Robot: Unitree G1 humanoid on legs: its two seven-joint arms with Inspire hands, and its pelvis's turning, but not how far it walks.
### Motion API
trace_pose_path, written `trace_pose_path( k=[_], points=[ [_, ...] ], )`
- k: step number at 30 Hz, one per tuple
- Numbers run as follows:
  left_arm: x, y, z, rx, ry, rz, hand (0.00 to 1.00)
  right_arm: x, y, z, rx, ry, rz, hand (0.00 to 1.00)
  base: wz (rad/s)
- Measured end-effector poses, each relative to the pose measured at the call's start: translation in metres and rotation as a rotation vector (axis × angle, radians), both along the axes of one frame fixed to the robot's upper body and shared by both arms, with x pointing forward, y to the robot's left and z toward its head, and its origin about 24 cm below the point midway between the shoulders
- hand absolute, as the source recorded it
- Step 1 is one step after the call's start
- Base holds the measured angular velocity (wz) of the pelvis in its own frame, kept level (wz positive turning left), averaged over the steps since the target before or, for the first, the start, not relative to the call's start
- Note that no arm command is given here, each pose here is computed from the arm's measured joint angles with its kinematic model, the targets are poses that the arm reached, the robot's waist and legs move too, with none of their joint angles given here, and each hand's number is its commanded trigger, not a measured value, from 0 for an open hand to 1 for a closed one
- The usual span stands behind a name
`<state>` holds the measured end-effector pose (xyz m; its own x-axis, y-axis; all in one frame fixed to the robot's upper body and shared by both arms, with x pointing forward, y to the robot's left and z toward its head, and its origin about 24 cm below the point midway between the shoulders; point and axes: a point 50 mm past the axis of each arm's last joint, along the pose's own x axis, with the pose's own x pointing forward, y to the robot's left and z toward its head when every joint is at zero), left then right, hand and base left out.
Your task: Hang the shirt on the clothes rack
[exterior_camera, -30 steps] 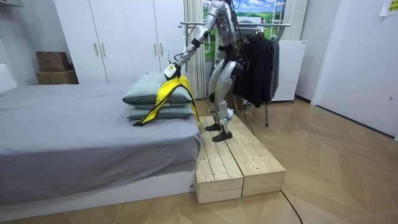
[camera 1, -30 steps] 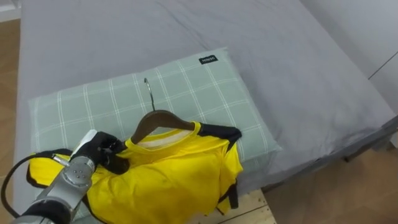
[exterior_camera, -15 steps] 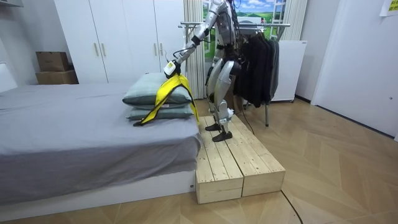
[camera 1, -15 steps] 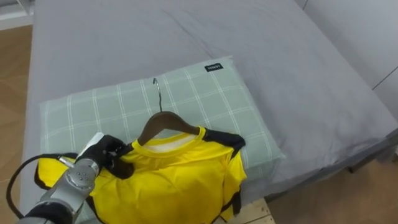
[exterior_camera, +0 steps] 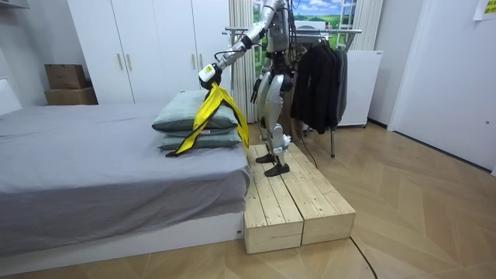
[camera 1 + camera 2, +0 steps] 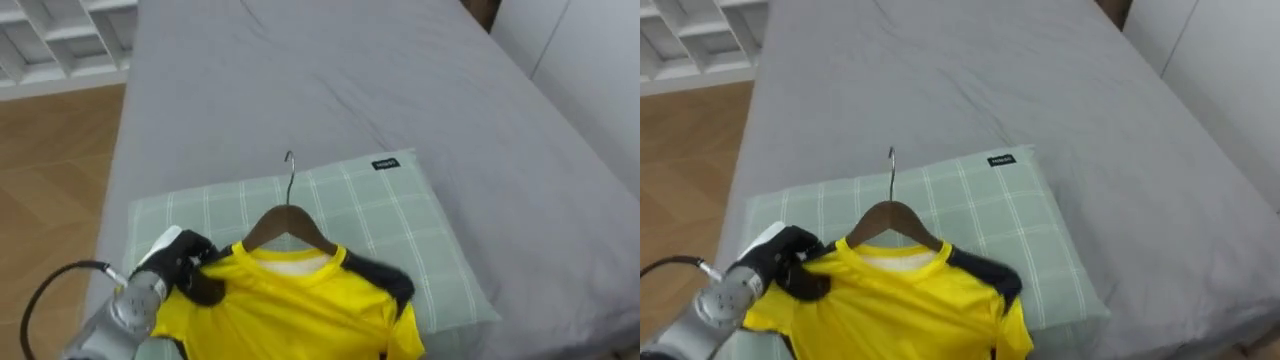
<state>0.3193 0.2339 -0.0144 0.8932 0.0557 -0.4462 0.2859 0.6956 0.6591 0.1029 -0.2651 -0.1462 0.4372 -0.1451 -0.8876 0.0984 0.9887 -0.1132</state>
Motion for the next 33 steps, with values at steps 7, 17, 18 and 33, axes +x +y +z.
trace_pose_path(
  k=[7, 17, 18, 33],
  points=[
    [-0.024, -0.008, -0.007, -0.020, -0.047, -0.063, 1.00, -0.021, -0.006, -0.002, -0.035, 0.036, 0.013, 0.00, 0.10],
    [-0.040, -0.017, 0.000, -0.018, -0.118, -0.127, 1.00, -0.038, -0.016, -0.001, -0.139, 0.082, 0.056, 0.00, 0.05],
    [-0.043, -0.017, -0.001, -0.019, -0.117, -0.129, 1.00, -0.040, -0.017, -0.001, -0.159, 0.094, 0.062, 0.00, 0.06],
    [-0.055, -0.021, 0.006, -0.051, -0.129, -0.137, 1.00, -0.024, -0.054, 0.026, -0.528, 0.032, 0.139, 0.00, -0.03]
  ],
)
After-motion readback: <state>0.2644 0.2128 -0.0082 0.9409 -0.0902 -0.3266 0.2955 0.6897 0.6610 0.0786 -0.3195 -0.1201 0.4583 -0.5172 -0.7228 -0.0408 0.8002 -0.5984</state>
